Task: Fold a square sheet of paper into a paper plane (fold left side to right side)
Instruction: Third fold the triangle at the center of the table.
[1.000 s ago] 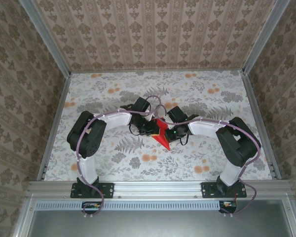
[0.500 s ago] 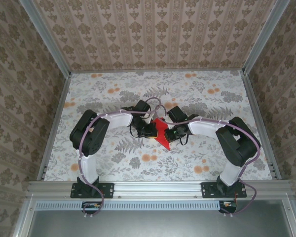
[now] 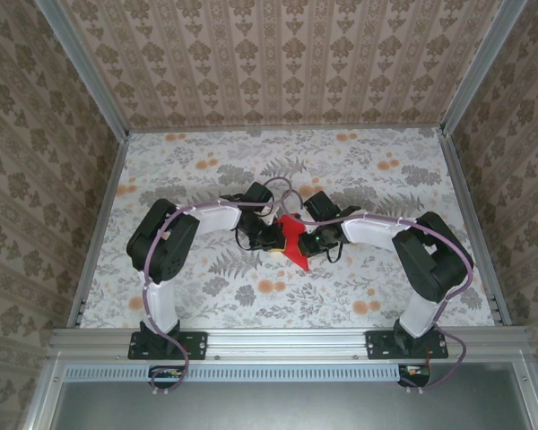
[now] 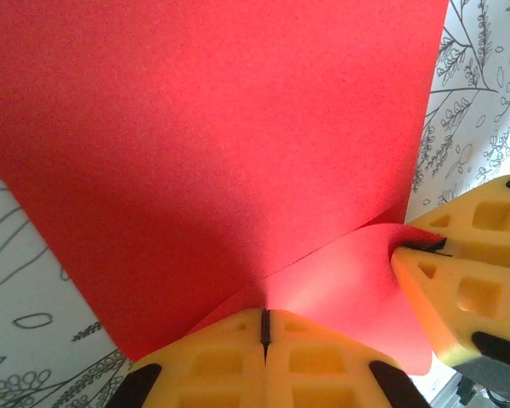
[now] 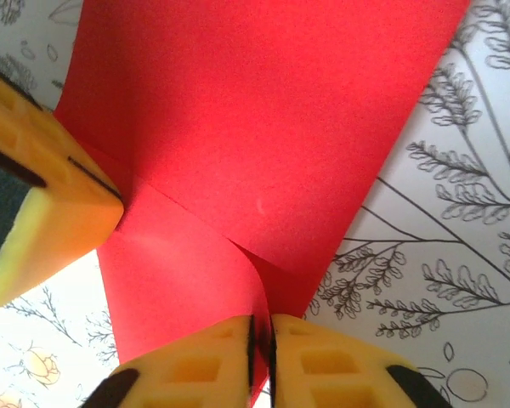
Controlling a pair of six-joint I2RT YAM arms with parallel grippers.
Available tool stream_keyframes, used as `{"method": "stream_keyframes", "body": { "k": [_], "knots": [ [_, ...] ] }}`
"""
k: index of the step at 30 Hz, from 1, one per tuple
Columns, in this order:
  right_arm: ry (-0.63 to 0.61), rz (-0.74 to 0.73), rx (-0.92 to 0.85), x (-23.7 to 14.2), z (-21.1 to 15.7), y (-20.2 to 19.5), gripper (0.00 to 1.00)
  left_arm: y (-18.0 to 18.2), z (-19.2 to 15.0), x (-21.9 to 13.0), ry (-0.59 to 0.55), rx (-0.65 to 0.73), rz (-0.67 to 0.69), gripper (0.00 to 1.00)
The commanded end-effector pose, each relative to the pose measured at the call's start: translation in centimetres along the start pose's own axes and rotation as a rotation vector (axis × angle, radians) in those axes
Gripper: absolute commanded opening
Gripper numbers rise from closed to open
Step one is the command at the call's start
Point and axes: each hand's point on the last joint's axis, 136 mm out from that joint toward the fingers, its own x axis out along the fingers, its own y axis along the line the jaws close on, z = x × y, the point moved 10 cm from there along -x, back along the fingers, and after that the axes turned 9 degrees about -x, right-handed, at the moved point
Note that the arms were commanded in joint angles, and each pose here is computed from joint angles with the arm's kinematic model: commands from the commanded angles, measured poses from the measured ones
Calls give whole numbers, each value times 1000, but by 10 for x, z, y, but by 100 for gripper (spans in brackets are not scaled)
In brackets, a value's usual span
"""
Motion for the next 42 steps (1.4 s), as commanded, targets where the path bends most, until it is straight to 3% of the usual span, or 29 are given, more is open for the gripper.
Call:
{"method": "stream_keyframes", "body": {
  "k": [1,4,7,13,16,22,42],
  "knots": [
    [-52,14,63,-24,12,-2,23,32,-11,17,49,-71,136,5],
    [-81,25,78,-43,12,0,31,33,-11,17,47,-74,137,5],
    [-79,75,101,-53,6,6,32,32,-11,16,44,-69,136,5],
    [-41,275,264,-43,-8,22,15,30,-10,16,41,-65,136,5],
    [-35,305,363,-34,-12,25,8,30,-11,15,38,-67,137,5],
    [-9,298,404,-22,-8,34,1,29,-10,15,39,-61,141,4],
    [103,185,413,7,-8,30,1,28,-10,16,37,-54,147,4]
  ]
}}
